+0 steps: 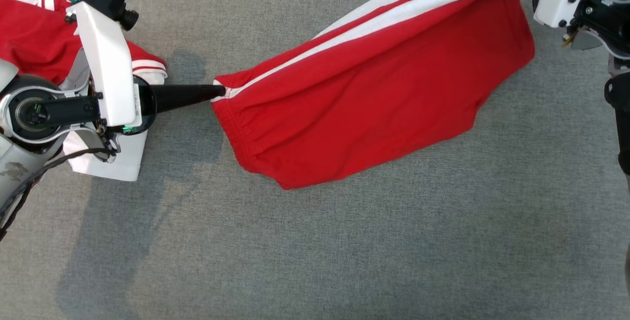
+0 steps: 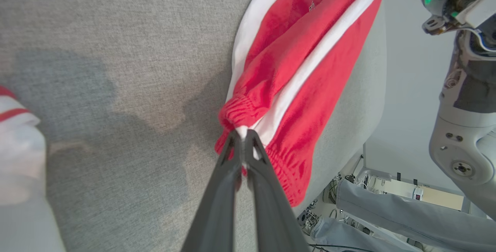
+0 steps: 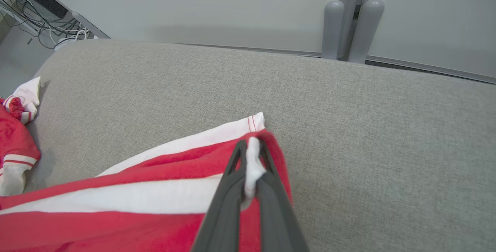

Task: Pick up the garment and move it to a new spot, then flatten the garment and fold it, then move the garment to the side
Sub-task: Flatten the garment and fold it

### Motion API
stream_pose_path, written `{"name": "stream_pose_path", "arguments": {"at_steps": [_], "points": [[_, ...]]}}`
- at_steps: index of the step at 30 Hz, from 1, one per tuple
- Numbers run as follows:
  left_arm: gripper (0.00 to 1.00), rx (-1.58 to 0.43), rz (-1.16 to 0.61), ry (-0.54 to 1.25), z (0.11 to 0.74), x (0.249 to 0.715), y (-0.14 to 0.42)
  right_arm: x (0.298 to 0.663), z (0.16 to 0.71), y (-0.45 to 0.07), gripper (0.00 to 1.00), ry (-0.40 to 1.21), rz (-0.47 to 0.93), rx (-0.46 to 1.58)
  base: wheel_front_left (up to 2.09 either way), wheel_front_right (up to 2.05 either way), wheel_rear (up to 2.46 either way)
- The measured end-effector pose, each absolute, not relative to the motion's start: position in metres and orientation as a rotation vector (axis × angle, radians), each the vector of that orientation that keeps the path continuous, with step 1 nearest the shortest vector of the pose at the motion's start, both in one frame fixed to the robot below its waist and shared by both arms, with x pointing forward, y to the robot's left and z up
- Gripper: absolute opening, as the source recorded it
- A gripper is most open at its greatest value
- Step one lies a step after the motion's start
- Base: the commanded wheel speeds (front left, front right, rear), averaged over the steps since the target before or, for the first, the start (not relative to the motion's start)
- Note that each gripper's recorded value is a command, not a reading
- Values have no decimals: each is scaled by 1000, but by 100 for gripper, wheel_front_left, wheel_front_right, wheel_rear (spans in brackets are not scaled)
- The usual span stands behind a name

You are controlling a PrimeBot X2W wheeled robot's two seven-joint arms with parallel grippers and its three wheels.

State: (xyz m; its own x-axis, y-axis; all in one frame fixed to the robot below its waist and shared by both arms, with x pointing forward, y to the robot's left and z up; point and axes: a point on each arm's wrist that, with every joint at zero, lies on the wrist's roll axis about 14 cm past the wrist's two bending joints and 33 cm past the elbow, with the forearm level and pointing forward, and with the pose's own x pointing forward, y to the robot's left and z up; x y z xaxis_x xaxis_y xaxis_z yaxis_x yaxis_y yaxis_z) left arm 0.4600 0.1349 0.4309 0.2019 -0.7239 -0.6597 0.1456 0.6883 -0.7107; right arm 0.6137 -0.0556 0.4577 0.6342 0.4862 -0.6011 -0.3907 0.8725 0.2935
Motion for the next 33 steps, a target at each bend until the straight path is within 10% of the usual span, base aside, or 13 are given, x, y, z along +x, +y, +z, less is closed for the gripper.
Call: {"name": "stream_pose_path", "arguments": {"at_steps": [14, 15, 16, 17, 18, 33], "points": [[4, -572, -634, 1208, 425, 472, 140, 635, 441, -36, 0, 710, 505, 138, 0, 0, 0], [63, -570, -630, 1204, 425, 474, 141, 636, 441, -36, 27, 707, 503, 139, 0, 0, 0], [100, -567, -628, 1204, 424, 474, 141, 636, 440, -36, 44, 706, 500, 137, 0, 0, 0], [100, -566, -627, 1205, 424, 474, 141, 637, 440, -35, 89, 702, 499, 142, 0, 0, 0], [100, -561, -627, 1205, 423, 474, 141, 637, 440, -34, 100, 698, 498, 147, 0, 0, 0], [100, -446, -587, 987, 468, 480, 151, 624, 517, -48, 100, 352, 495, 159, 0, 0, 0]]}}
